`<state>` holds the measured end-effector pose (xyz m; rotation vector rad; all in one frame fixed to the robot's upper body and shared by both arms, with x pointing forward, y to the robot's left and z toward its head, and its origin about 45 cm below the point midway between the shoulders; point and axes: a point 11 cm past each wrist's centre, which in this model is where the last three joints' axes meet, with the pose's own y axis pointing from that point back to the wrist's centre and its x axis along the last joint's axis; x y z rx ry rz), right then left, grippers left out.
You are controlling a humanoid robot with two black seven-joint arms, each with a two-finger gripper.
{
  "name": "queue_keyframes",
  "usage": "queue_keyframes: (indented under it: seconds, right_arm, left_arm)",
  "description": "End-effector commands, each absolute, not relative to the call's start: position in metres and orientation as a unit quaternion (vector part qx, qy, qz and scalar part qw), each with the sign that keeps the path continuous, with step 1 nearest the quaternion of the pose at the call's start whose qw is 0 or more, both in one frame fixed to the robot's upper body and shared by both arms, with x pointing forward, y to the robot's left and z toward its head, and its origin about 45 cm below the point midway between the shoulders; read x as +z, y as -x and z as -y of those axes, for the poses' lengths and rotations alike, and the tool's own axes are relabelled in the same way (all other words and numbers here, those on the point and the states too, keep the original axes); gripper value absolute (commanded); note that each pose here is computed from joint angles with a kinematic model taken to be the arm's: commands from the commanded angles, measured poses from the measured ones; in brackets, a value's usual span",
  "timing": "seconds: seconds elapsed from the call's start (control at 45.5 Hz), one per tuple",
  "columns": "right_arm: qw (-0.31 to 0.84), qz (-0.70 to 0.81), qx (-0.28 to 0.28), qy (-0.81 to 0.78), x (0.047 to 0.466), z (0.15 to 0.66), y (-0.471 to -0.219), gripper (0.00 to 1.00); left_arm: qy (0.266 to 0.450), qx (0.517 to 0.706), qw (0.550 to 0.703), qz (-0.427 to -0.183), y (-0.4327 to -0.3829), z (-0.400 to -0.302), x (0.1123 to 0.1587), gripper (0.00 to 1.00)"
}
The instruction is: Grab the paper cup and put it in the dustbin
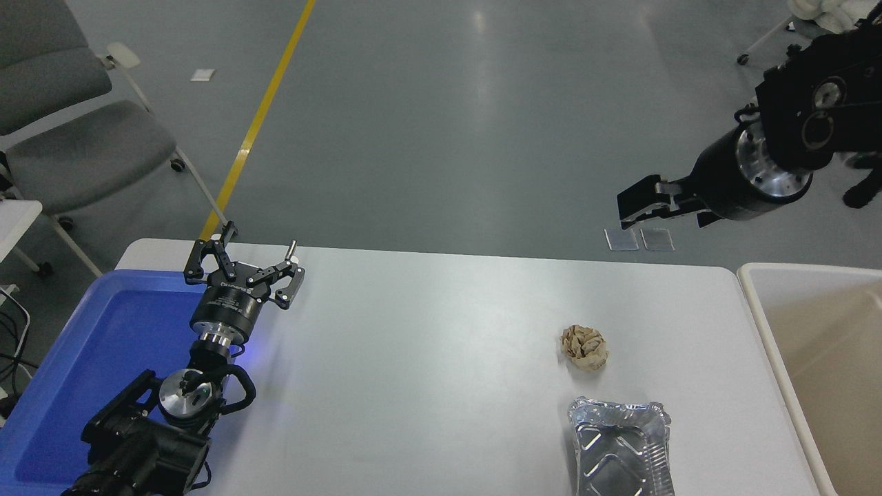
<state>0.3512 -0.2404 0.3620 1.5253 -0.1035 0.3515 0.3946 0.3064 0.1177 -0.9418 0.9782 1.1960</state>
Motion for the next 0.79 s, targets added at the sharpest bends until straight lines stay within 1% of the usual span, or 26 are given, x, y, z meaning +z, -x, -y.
queue_keyframes:
  seconds: [0.0, 0.11, 0.198, 0.374, 0.769]
  right_arm:
    - [0.737, -0.018, 0.114, -0.666, 0.357, 0.243, -0.326, 1.00]
    - [0.736, -0.019, 0.092, -0.671, 0.363, 0.244, -0.318, 1.00]
    - [0.726, -0.005, 0.079, -0.683, 0.371, 0.240, -0.316, 1.00]
    - [0.708, 0.009, 0.053, -0.704, 0.374, 0.234, -0.313, 1.00]
    - [0.703, 0.019, 0.053, -0.709, 0.376, 0.230, -0.314, 1.00]
  left_arm:
    - [0.409, 0.520, 0.618, -0.425, -0.3946, -0.3065, 0.1178, 0.99]
    - [0.409, 0.520, 0.618, -0.425, -0.3946, -0.3064, 0.1178, 0.99]
    - [0.409, 0.520, 0.618, -0.425, -0.3946, -0.3064, 0.1178, 0.99]
    - [0.409, 0.520, 0.618, -0.425, -0.3946, -0.3064, 0.1178, 0.99]
    - [0.409, 0.520, 0.618, -0.425, -0.3946, -0.3065, 0.1178, 0.99]
